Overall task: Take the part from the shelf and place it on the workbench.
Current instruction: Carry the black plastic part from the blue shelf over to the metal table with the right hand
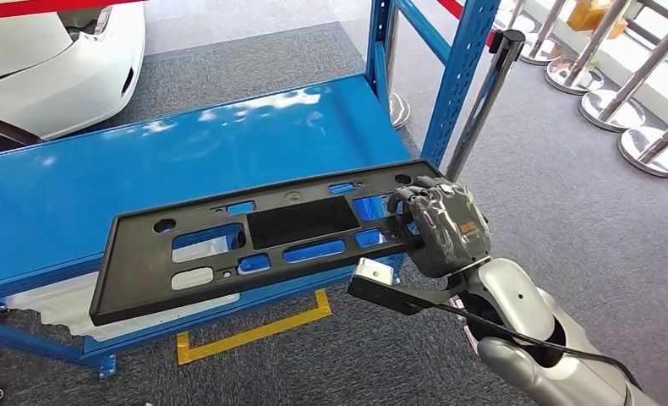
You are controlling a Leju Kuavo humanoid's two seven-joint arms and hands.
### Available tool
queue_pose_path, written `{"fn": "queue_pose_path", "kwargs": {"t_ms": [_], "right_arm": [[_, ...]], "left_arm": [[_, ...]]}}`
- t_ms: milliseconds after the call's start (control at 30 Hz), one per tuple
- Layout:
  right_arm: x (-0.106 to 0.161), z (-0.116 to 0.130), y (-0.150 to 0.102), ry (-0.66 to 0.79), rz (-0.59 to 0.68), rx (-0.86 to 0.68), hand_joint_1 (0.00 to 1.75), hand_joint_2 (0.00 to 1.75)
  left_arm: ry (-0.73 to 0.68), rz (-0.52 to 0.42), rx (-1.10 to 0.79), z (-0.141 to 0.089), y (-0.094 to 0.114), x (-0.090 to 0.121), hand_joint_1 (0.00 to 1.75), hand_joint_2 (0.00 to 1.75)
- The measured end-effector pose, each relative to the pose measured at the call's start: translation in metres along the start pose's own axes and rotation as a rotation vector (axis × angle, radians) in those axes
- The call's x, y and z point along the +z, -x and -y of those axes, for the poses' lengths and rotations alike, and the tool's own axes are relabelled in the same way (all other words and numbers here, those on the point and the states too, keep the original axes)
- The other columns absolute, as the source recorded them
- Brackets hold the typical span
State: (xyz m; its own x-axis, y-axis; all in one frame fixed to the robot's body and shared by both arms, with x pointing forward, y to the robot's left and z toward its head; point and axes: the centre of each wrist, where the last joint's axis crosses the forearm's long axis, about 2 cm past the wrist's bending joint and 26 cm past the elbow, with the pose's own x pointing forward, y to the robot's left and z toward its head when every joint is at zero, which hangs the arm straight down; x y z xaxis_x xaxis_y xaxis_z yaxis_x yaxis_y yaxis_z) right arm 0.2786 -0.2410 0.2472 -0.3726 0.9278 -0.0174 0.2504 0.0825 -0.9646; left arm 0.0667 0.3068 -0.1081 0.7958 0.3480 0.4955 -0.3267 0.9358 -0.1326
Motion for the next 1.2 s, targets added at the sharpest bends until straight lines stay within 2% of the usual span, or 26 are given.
{"fn": "queue_pose_path", "kwargs": {"t_ms": [1200], "right_arm": [[0.0040, -0.0015, 0.0016, -0.006, -0.031, 0.002, 1.75, 1.75]], "left_arm": [[0.006, 0.013, 0.002, 0.0005, -0.0014, -0.0006, 0.00, 1.75]]}}
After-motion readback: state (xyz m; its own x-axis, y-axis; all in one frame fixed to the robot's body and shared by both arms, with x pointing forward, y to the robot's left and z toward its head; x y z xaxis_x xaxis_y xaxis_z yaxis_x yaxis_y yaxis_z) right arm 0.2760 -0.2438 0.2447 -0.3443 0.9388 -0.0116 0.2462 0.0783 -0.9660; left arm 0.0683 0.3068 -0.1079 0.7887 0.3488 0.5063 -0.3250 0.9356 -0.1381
